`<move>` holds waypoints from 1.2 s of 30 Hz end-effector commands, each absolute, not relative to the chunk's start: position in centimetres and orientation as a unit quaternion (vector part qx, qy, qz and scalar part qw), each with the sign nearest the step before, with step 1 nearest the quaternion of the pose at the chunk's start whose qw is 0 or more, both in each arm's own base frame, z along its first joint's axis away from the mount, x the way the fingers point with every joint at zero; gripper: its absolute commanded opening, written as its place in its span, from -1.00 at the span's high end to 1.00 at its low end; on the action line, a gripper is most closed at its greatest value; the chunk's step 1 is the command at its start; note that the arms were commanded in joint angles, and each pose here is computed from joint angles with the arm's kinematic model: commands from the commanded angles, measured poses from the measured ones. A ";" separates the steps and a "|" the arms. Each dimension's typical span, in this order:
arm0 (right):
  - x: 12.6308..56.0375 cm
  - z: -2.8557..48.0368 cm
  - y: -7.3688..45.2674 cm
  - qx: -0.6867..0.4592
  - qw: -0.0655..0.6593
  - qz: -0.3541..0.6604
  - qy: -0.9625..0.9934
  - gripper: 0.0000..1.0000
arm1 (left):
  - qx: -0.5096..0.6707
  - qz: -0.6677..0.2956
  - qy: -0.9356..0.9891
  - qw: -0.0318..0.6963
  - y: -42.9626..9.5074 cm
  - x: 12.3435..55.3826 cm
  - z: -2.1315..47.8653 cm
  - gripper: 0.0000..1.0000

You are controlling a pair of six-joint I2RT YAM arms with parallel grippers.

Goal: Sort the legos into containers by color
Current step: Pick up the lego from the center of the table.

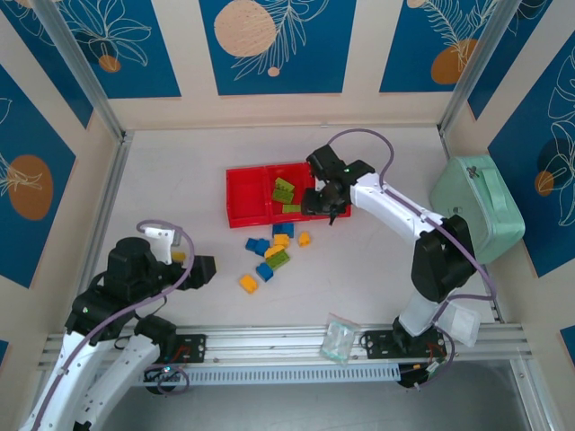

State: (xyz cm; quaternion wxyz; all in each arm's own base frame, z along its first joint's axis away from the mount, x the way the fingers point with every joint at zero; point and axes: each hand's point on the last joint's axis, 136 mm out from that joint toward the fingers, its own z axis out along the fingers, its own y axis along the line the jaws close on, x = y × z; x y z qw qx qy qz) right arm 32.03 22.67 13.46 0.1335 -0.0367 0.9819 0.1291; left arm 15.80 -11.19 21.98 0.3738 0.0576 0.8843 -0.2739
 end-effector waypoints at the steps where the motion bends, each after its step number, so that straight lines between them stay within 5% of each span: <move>1: 29.7 11.1 23.3 -0.023 0.082 0.131 0.988 -0.14 | 0.067 -0.282 0.877 0.383 -11.5 15.7 22.3 -0.99; 6: 28.6 7.7 23.6 0.033 0.036 0.122 0.991 -0.36 | 0.067 -0.282 0.877 0.382 -11.5 15.7 22.4 -0.99; 11: 28.0 4.3 24.2 0.082 0.009 0.105 0.991 -0.38 | 0.067 -0.283 0.877 0.383 -11.5 15.7 22.4 -0.99; 36: 30.0 0.4 23.8 0.016 0.035 0.021 0.999 0.09 | 0.065 -0.283 0.874 0.390 -11.3 15.6 22.6 -0.99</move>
